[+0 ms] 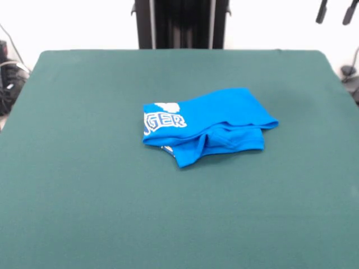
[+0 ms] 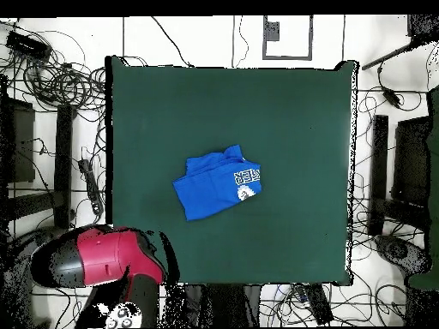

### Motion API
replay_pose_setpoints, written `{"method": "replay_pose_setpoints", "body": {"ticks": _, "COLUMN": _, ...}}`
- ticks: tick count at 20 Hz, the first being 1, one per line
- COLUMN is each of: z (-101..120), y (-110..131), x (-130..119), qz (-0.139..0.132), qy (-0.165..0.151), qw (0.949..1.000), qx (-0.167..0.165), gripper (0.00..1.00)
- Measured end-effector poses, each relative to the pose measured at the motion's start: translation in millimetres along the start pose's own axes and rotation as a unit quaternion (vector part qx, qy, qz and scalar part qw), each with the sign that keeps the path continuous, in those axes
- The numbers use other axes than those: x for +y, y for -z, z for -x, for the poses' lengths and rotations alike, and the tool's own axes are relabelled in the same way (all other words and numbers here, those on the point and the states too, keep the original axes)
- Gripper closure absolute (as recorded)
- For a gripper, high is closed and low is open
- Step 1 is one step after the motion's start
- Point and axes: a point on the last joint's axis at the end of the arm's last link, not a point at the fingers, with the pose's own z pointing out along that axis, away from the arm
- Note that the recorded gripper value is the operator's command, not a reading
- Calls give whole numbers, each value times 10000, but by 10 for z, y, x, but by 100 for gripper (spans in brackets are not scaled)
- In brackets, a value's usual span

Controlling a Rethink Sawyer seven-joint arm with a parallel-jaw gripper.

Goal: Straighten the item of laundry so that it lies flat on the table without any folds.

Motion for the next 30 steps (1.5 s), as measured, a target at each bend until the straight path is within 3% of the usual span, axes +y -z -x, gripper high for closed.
{"method": "replay_pose_setpoints", "body": {"ticks": 5, "z": 24, "y": -134, "x": 101, "qz": -29, "qy": -133, "qw": 9999, "qx": -12, "gripper": 0}}
{"method": "replay_pose_setpoints", "body": {"ticks": 11, "z": 103, "y": -246, "x": 4, "qz": -47, "qy": -225, "qw": 9997, "qx": -44, "gripper": 0}}
{"method": "replay_pose_setpoints", "body": {"ticks": 25, "z": 646, "y": -293, "x": -786, "qz": -12, "qy": -1014, "qw": 9946, "qx": -213, "gripper": 0}}
{"method": "replay_pose_setpoints", "body": {"ticks": 30, "z": 773, "y": -435, "x": -975, "qz": -51, "qy": -1149, "qw": 9932, "qx": -203, "gripper": 0}}
